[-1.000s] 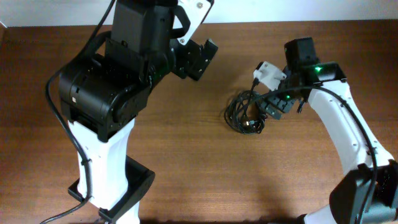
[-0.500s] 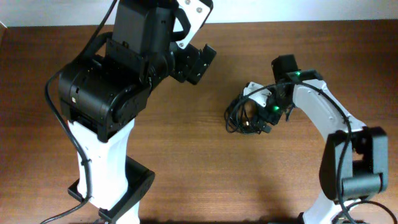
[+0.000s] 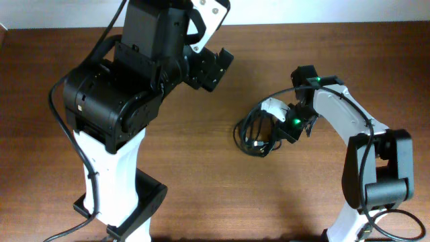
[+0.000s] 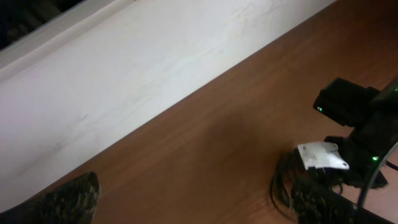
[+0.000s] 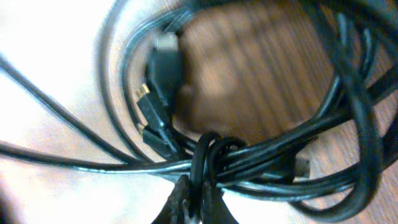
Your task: Untangle cables
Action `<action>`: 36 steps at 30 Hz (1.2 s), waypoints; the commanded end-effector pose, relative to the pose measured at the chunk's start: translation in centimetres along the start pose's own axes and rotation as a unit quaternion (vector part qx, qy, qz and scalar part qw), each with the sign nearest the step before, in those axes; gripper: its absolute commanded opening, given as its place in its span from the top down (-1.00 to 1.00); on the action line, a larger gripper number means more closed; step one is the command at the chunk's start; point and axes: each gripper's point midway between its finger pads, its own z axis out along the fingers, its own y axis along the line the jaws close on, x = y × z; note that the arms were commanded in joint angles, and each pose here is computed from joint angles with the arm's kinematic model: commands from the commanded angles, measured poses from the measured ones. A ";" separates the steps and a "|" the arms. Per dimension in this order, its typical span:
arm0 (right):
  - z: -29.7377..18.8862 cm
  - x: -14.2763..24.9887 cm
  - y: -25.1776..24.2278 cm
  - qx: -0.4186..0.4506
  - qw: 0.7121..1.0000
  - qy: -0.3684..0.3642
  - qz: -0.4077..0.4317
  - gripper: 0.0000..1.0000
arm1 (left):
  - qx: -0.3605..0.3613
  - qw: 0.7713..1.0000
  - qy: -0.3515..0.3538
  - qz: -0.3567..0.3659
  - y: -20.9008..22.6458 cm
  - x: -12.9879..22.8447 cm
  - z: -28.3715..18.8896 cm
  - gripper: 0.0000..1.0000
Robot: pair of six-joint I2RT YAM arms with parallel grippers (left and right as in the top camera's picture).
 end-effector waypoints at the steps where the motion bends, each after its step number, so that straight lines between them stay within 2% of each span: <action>1: -7.4 -6.8 2.2 0.005 0.990 -0.127 -0.058 0.92 | -0.007 1.000 0.004 -0.006 0.3 0.0 0.5 -0.97; 5: -17.0 -11.0 3.7 0.069 0.978 -0.197 -0.020 0.92 | -0.002 1.000 0.020 -0.022 -0.1 0.2 2.6 -0.97; 8: -23.0 -12.6 6.0 0.105 0.965 -0.237 -0.025 0.92 | 0.036 0.997 0.060 -0.015 -2.1 1.4 6.5 -0.97; 11: -26.8 -13.0 8.1 0.131 0.955 -0.261 -0.044 0.92 | 0.116 0.989 0.097 0.001 -5.6 2.9 10.7 -0.97; 14: -29.3 -12.9 9.1 0.159 0.949 -0.271 -0.038 0.92 | 0.157 0.978 0.138 0.010 -8.0 5.1 15.2 -0.97; 17: -29.7 -12.7 9.7 0.158 0.949 -0.269 -0.037 0.92 | 0.196 0.970 0.144 0.016 -9.6 5.7 16.7 -0.98; 24: -29.7 -12.5 10.0 0.157 0.950 -0.268 -0.037 0.92 | 0.331 0.940 0.078 0.023 -13.8 3.3 15.2 -0.97; 33: -30.9 -12.2 11.2 0.169 0.944 -0.281 -0.046 0.92 | 0.360 0.929 0.088 0.015 -15.3 4.2 17.6 -0.97; 36: -32.0 -11.9 12.6 0.176 0.938 -0.294 -0.055 0.92 | 0.421 0.905 0.058 0.021 -17.2 3.6 17.6 -0.98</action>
